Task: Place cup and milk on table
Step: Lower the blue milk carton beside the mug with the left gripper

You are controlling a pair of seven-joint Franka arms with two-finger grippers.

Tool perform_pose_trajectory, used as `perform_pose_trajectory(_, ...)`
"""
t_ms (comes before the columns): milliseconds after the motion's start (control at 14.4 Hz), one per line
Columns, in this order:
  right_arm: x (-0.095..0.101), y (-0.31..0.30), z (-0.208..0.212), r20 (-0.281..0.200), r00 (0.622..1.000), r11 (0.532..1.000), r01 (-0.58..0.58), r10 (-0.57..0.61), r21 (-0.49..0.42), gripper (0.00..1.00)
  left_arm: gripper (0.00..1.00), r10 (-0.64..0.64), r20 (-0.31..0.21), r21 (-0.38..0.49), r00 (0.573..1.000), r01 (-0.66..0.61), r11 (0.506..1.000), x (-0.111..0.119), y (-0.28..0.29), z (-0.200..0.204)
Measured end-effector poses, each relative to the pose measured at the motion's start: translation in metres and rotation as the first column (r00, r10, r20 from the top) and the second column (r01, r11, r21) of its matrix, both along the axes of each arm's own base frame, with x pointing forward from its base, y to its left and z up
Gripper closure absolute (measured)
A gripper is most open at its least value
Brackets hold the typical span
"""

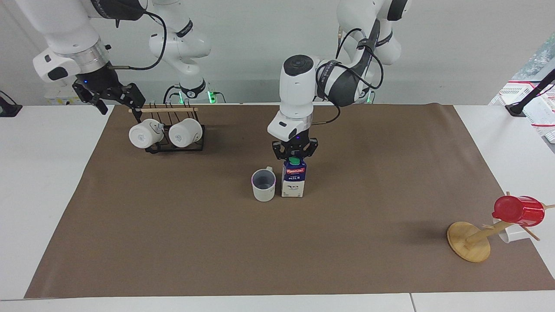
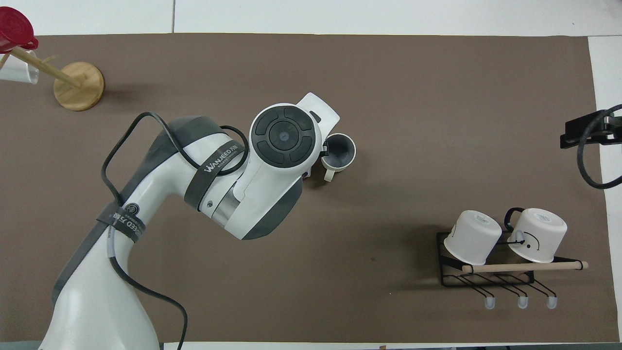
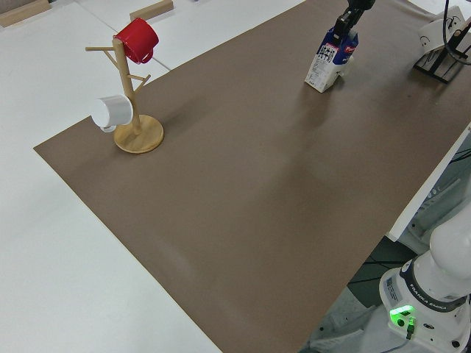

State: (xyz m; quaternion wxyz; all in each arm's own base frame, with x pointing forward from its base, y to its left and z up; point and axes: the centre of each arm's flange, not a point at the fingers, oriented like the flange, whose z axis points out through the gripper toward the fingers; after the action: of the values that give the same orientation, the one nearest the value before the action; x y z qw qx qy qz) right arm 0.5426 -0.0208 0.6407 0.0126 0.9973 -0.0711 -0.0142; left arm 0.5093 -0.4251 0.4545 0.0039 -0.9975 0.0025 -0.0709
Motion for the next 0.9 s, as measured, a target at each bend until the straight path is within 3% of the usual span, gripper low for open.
perform_pose_trajectory(694, 0.0, 0.015, -0.005, -0.011, 1.0, 1.0, -0.028, 0.028, 0.001, 0.0, 0.59, 0.124, 0.001, -0.017, 0.992, -0.124, 0.992, 0.001, 0.001, 0.0)
perform_pose_trajectory(763, 0.0, 0.014, -0.005, -0.012, 1.0, 1.0, -0.026, 0.026, 0.001, 0.0, 0.57, 0.127, 0.003, -0.02, 0.992, -0.127, 0.992, 0.002, 0.001, 0.0)
perform_pose_trajectory(902, 0.0, 0.013, -0.006, -0.013, 1.0, 1.0, -0.024, 0.024, 0.001, 0.0, 0.38, 0.132, 0.016, -0.035, 0.991, -0.131, 0.991, 0.004, 0.0, 0.002)
